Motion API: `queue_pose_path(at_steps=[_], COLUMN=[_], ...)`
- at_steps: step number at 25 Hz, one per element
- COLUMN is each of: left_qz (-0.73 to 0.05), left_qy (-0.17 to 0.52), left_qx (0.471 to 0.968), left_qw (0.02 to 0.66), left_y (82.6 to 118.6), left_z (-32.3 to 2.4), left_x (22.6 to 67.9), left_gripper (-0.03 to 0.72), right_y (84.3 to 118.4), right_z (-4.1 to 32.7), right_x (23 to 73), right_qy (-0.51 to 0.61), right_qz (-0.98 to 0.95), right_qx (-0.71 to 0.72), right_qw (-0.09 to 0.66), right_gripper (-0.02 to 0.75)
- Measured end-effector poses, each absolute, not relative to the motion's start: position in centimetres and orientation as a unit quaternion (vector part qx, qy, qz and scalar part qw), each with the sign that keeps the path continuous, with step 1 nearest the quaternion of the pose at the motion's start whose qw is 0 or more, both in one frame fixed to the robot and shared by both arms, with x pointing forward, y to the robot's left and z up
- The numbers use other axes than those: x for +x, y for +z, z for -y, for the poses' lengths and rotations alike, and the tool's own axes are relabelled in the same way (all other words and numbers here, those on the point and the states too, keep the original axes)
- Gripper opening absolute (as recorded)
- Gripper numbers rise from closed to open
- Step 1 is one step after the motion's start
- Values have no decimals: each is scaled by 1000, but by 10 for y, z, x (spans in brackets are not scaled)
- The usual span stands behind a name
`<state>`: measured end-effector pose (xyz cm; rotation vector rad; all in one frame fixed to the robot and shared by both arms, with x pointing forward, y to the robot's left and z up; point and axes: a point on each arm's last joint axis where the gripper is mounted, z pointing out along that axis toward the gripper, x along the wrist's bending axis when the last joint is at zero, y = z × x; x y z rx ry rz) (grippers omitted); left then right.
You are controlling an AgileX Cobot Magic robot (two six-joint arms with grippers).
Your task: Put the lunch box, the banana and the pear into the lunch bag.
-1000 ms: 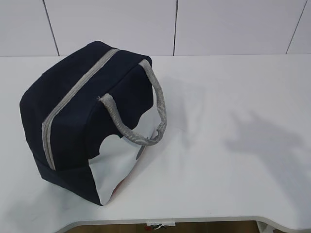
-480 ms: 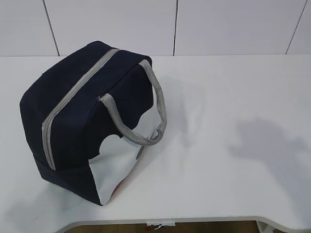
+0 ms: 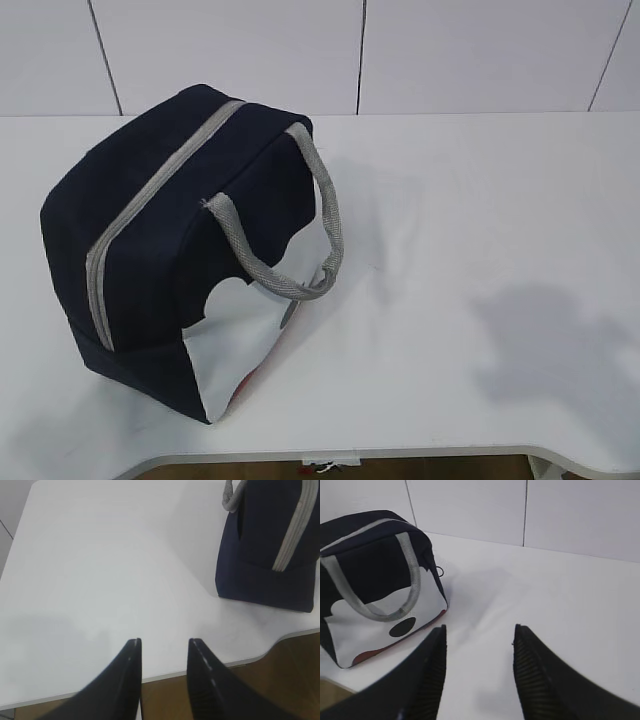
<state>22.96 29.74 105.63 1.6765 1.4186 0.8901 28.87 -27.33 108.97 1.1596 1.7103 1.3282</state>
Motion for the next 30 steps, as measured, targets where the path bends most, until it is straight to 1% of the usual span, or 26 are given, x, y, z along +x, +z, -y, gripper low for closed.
queue_pose_path(at_steps=[11, 17, 26, 30], left_qz=[-555, -555, -554, -554], left_qy=[348, 348, 348, 348], left_qx=[655, 655, 656, 656], left_qw=[376, 376, 377, 377], left_y=[1056, 1056, 1056, 1056], left_z=[-297, -297, -297, -297], left_x=[230, 230, 230, 230], left_gripper=[234, 235, 235, 235], right_y=[1072, 1062, 1053, 1044], right_z=[284, 286, 294, 295], right_x=[230, 224, 225, 226], right_qy=[506, 461, 404, 380], right_qz=[-682, -716, -735, -748], right_qx=[416, 426, 439, 447], right_qw=[325, 306, 321, 311], right_gripper=[364, 364, 363, 363])
